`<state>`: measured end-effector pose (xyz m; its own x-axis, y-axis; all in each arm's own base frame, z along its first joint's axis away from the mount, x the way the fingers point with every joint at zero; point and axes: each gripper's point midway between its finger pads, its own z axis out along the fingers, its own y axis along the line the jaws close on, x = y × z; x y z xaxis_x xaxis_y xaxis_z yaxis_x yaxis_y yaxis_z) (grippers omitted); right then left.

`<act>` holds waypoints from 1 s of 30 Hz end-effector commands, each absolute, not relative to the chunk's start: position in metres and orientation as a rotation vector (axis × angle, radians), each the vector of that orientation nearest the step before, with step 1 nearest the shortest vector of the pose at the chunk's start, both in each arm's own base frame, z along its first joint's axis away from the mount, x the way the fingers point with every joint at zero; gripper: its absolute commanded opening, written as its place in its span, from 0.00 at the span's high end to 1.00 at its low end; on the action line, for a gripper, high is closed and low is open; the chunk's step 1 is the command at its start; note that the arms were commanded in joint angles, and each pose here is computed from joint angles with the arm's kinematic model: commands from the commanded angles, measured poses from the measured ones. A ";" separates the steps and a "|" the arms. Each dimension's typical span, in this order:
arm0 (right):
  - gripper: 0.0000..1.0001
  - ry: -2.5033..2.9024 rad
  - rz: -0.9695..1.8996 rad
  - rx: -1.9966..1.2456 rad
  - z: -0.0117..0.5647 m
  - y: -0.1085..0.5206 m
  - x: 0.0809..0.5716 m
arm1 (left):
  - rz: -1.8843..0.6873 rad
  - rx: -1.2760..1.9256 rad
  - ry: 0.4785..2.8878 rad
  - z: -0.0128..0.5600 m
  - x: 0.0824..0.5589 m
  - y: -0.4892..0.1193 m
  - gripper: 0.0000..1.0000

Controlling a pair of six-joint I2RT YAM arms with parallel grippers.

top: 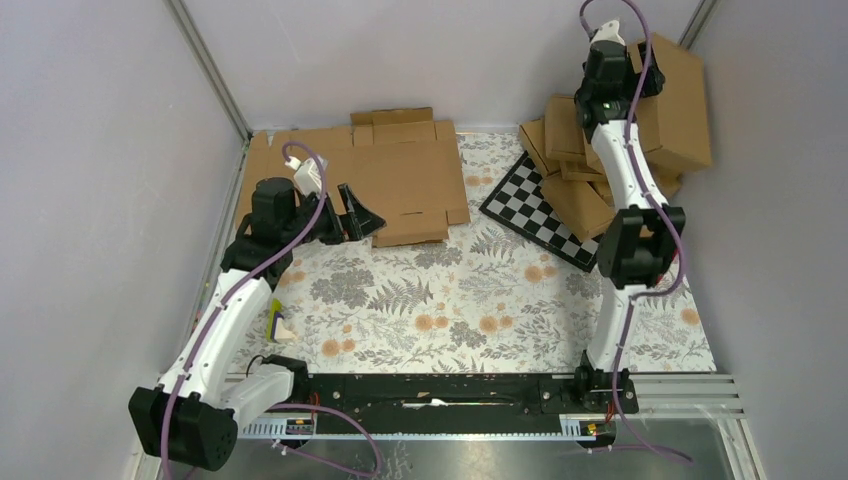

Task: Fold the paper box

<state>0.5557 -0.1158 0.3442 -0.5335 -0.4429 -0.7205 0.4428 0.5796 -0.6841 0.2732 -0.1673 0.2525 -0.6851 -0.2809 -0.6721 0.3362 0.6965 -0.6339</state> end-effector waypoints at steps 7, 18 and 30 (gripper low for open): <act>0.01 1.893 -0.627 0.139 0.360 -0.070 0.566 | -0.988 0.084 2.002 0.267 0.284 -0.171 0.05; 0.00 1.866 -0.314 -0.041 0.345 0.043 0.490 | -0.810 0.037 1.973 0.249 0.300 -0.188 0.01; 0.00 1.783 0.051 0.070 0.185 0.063 0.350 | -0.385 0.041 1.684 0.203 0.321 -0.163 0.01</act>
<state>0.3527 0.0618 0.1979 -0.2834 -0.0340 -0.9584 -0.0094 0.9994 -0.0327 0.2841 -0.2082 0.1743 -0.4882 -0.2357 -0.8403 0.3455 0.8320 -0.4340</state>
